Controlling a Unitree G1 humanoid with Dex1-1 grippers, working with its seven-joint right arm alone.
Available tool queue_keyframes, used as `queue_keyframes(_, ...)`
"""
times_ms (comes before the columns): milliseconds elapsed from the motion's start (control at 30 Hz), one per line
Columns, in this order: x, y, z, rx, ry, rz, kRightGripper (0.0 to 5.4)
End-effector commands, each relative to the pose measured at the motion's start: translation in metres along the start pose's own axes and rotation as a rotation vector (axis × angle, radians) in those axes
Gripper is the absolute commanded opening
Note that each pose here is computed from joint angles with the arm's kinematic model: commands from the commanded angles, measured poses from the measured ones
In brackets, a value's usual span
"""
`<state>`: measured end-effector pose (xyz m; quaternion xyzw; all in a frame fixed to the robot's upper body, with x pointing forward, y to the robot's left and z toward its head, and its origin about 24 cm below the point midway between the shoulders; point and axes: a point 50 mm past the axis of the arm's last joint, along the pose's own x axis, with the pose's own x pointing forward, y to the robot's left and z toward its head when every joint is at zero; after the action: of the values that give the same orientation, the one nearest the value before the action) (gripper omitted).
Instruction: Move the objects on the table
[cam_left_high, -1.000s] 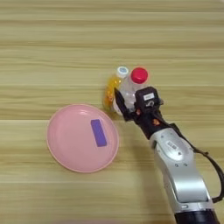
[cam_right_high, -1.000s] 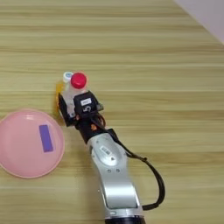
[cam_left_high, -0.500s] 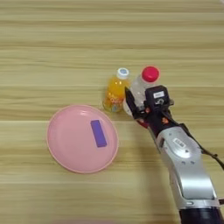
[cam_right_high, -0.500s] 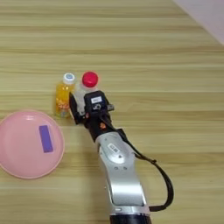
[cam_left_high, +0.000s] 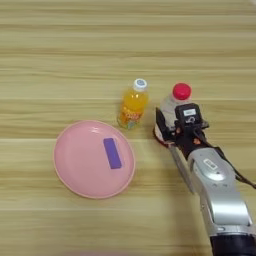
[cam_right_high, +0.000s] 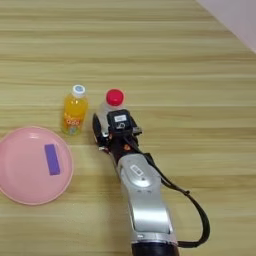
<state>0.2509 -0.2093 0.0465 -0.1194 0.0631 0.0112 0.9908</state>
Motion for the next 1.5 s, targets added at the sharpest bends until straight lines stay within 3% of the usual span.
queue_keyframes(33, 0.012, -0.018, 0.032, -0.057, -0.139, -0.067, 3.17)
queue_keyframes(633, 0.021, -0.051, 0.029, -0.083, -0.113, -0.185, 3.17)
queue_keyframes(933, 0.024, -0.063, 0.019, -0.113, -0.055, -0.258, 3.17)
queue_keyframes(1167, 0.027, -0.063, 0.008, -0.075, -0.007, -0.270, 3.17)
queue_keyframes(1500, 0.030, -0.064, 0.001, -0.067, 0.024, -0.279, 3.17)
